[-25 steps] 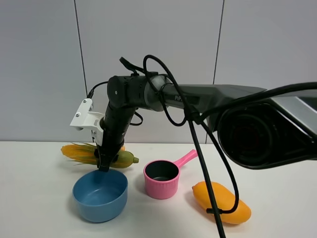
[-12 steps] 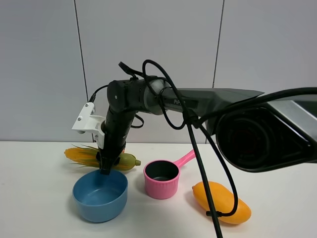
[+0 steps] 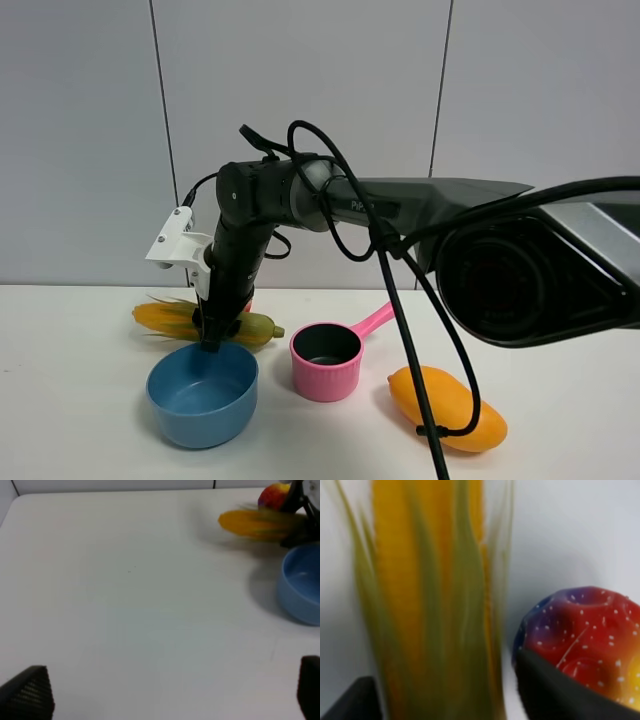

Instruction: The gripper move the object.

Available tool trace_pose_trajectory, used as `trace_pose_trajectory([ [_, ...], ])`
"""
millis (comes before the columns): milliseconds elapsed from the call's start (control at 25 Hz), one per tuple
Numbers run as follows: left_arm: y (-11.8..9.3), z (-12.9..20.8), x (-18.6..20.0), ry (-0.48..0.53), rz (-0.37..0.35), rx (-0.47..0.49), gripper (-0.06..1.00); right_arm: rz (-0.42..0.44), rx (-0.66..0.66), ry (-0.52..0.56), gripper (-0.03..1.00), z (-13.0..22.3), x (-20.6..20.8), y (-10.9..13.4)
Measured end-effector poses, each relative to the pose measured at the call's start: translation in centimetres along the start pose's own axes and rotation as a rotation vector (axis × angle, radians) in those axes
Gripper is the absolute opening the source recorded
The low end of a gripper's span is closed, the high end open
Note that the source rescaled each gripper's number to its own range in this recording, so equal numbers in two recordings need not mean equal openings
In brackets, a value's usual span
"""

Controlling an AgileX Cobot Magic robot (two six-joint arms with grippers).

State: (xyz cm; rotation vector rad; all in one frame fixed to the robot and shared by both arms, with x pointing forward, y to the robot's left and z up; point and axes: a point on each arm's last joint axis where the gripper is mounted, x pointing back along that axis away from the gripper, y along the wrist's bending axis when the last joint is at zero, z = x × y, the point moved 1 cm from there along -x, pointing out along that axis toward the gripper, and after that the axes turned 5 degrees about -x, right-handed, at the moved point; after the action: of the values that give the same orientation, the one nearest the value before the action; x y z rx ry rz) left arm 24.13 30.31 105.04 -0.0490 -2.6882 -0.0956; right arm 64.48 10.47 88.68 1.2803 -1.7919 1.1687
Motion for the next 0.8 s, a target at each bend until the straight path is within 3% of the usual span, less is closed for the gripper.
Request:
trace_pose_trajectory([
  [120, 0.0, 0.0, 0.0, 0.0, 0.0, 0.0, 1.0, 0.002, -0.023, -0.002, 0.48, 0.0, 0.0, 0.0],
  [200, 0.0, 0.0, 0.0, 0.0, 0.0, 0.0, 1.0, 0.002, -0.034, -0.002, 0.52, 0.0, 0.0, 0.0],
  [560, 0.0, 0.0, 0.0, 0.0, 0.0, 0.0, 1.0, 0.011, -0.046, 0.001, 0.55, -0.6, 2.1, -0.5],
  [720, 0.0, 0.0, 0.0, 0.0, 0.0, 0.0, 1.0, 0.091, -0.081, -0.021, 0.56, -2.2, 7.7, -2.2],
  [800, 0.0, 0.0, 0.0, 0.0, 0.0, 0.0, 1.0, 0.157, -0.121, -0.059, 0.62, -3.2, 11.7, -3.2],
])
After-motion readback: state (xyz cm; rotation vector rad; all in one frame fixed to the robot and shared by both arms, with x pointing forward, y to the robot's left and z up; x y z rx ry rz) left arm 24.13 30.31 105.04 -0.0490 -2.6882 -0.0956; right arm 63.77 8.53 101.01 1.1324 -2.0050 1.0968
